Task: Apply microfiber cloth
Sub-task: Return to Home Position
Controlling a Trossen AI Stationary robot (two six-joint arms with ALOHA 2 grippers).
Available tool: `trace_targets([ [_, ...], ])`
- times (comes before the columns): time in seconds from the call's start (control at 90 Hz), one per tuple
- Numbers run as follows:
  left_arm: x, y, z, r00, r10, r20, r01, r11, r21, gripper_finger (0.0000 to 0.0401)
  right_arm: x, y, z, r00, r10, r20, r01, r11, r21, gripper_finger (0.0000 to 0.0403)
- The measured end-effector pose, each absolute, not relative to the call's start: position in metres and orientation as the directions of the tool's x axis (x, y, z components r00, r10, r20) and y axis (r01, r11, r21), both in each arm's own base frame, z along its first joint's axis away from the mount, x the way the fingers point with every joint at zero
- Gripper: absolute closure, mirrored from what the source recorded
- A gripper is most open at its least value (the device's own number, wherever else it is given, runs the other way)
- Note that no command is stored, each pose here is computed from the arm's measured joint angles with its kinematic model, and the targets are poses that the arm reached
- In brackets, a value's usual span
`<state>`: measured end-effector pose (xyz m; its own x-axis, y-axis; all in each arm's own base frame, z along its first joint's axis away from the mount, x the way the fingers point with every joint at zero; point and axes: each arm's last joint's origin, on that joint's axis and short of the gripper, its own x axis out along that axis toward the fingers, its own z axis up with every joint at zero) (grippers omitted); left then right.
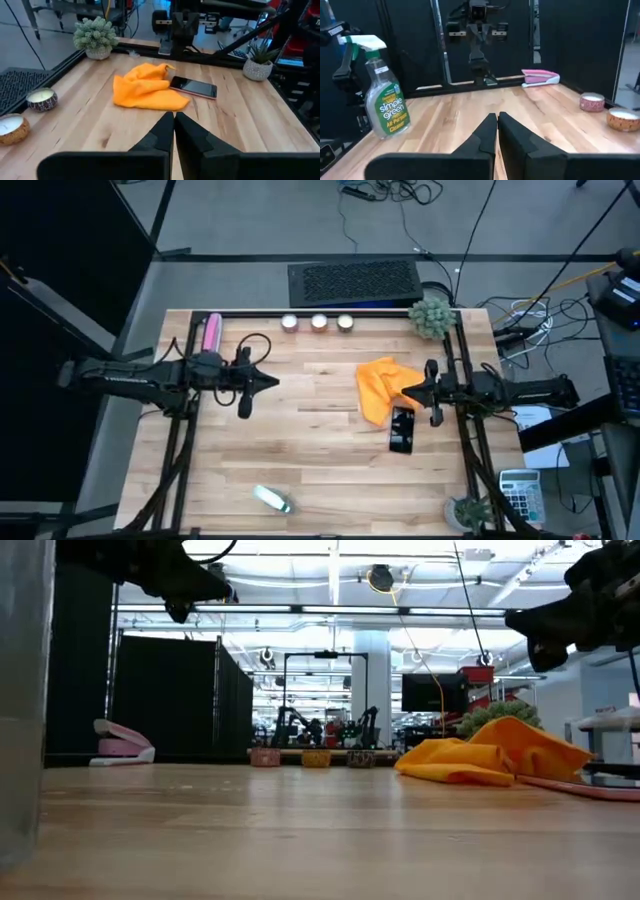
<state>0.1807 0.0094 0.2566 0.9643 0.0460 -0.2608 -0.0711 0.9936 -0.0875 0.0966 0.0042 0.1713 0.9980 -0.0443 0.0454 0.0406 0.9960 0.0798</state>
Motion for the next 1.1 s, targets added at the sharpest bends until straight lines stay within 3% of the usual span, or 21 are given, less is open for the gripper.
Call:
trace_targets([
  [0.2,0.181,0.010,0.261,0.974,-0.085,-0.212,0.072,0.995,-0.069,0.0401,0.097,0.004,0.171,0.998,-0.045,0.043,0.045,0.999,0.015,0.0403],
  [0.544,0.155,0.021,0.240,0.986,-0.014,-0.167,-0.003,0.995,-0.104,0.0401,0.097,0.004,0.171,0.998,-0.051,0.038,0.046,0.992,0.121,0.0403],
  [0.778,0.129,0.009,0.197,0.998,-0.060,0.024,0.063,0.982,-0.178,0.0401,0.097,0.004,0.171,0.998,-0.051,0.038,0.046,0.991,0.123,0.0403],
  [1.1,0.116,0.004,0.172,0.999,0.029,0.039,-0.021,0.977,-0.212,0.0401,0.097,0.004,0.171,0.998,-0.050,0.038,0.045,0.991,0.124,0.0403],
])
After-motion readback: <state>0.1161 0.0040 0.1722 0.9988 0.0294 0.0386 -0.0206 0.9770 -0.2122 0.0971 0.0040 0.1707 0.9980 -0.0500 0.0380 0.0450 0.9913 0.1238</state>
